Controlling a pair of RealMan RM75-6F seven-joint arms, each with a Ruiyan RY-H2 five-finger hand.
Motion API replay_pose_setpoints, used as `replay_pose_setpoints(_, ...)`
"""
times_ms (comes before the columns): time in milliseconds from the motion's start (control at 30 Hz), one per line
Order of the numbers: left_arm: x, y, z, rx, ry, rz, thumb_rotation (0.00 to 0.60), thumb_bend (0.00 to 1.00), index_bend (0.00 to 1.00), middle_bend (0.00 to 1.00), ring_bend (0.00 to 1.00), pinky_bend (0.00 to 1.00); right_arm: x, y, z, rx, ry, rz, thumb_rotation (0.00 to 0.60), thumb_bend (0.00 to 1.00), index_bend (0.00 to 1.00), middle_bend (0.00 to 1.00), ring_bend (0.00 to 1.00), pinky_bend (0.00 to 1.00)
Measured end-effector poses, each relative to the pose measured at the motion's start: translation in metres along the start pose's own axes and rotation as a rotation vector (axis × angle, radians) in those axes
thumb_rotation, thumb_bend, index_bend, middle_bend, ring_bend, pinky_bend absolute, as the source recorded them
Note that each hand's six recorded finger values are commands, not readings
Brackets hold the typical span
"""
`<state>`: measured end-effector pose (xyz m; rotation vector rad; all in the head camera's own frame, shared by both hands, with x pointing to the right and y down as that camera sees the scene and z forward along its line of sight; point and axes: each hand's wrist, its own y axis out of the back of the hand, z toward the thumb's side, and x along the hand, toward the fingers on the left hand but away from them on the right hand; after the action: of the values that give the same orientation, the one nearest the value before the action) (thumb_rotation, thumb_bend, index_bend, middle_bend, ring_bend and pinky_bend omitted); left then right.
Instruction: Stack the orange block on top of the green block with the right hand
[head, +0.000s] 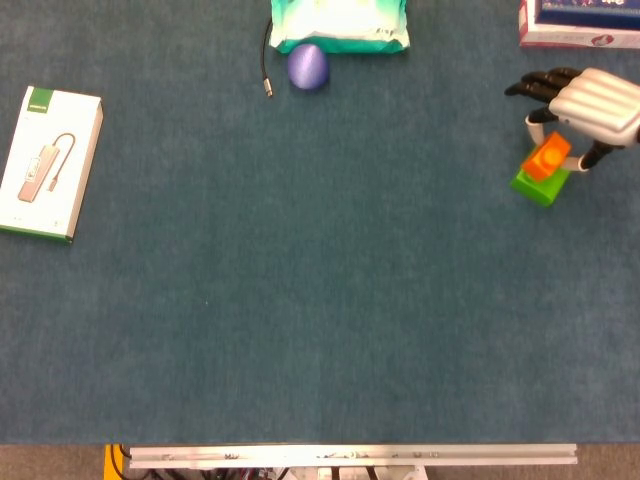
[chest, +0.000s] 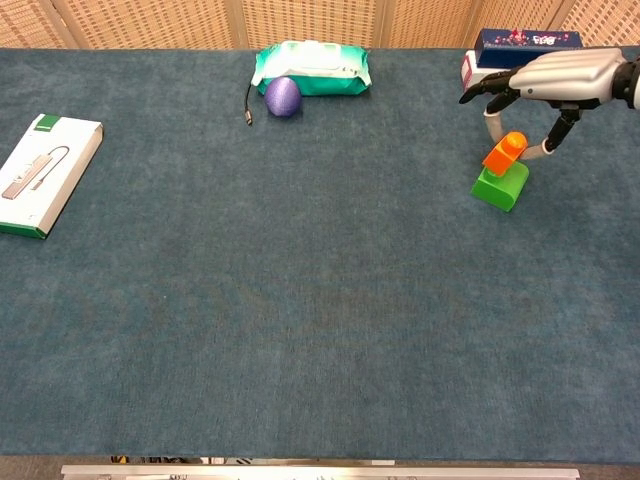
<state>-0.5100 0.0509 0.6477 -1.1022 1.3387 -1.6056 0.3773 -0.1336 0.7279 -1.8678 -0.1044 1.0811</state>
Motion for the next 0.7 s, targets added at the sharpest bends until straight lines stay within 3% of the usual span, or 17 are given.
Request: replay_pose_setpoints(700,-0.0008,0.0011,-0.0003,-0.003,-0.001,0.000,0.600,0.00,0.05,0.28,0.25,0.54,-0.0072,0.0004,0.0042,-0.023,0.008,0.002,0.600,0.20,0.52,0.11,0.00,0.14)
